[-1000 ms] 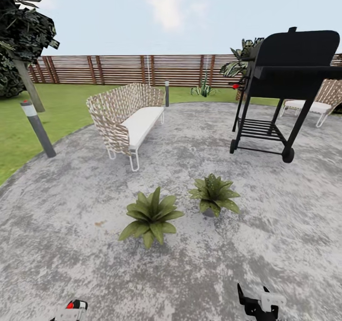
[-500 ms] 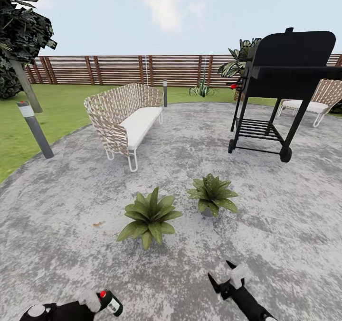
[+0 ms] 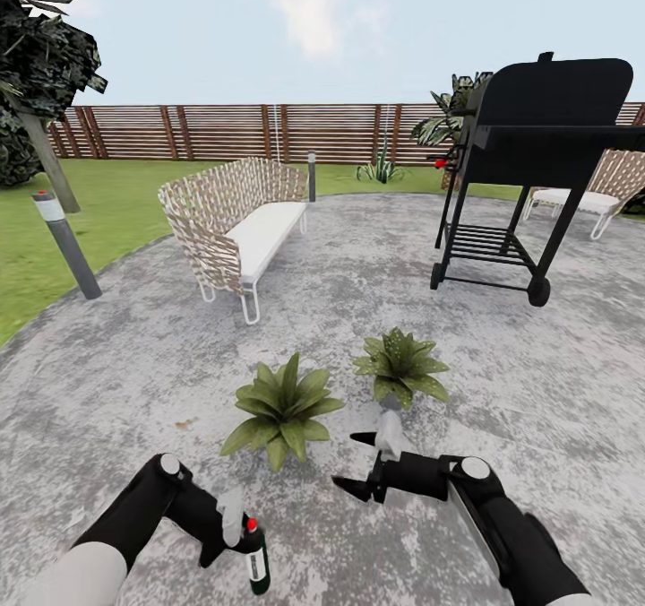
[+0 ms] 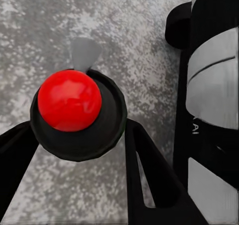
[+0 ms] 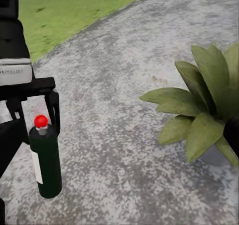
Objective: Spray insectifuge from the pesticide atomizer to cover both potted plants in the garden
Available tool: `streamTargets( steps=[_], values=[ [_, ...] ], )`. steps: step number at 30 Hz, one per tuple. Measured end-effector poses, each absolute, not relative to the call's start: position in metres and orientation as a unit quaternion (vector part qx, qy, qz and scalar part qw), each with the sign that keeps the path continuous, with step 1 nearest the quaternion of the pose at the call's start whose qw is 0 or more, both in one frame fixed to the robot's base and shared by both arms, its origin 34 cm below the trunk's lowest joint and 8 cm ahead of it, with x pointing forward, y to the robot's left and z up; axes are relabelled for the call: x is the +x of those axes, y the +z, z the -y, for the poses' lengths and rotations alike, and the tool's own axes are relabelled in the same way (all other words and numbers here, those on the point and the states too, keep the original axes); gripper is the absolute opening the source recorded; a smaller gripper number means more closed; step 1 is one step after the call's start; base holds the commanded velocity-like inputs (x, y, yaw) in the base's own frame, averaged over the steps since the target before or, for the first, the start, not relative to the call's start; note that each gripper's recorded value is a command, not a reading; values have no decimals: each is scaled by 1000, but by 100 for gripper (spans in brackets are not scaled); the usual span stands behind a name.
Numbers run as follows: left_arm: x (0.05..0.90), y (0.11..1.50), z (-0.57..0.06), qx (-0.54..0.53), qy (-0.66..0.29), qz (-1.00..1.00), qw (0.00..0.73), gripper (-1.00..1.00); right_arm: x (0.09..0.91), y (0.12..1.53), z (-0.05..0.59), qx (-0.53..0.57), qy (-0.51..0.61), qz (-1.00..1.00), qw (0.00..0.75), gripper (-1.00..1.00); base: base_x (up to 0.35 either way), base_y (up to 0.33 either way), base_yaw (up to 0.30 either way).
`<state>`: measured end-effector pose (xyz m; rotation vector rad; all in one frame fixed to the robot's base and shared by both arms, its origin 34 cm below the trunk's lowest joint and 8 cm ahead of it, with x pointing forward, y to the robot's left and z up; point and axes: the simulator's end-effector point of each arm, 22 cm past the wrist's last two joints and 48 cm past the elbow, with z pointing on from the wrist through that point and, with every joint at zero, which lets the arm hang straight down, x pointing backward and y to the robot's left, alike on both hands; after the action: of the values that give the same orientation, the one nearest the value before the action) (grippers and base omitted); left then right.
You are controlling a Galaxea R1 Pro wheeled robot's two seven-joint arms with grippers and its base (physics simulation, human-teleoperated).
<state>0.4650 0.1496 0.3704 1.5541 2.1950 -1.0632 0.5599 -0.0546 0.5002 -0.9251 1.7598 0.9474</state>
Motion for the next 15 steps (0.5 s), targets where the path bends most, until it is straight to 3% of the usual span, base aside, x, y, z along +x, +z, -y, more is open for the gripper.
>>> streamTargets(
  steps=[2, 3, 15],
  values=[
    [466, 377, -146, 545, -362, -747, 119, -100, 561, 505, 54, -377, 383, -709, 456, 100, 0, 0, 0],
    [465, 380, -144, 553, -361, -742, 116, -100, 561, 510, 53, -379, 382, -707, 459, -100, 0, 0, 0],
    [473, 400, -124, 600, -346, -710, 127, -100, 532, 497, 25, -433, 387, -702, 412, -100, 0, 0, 0]
  ],
)
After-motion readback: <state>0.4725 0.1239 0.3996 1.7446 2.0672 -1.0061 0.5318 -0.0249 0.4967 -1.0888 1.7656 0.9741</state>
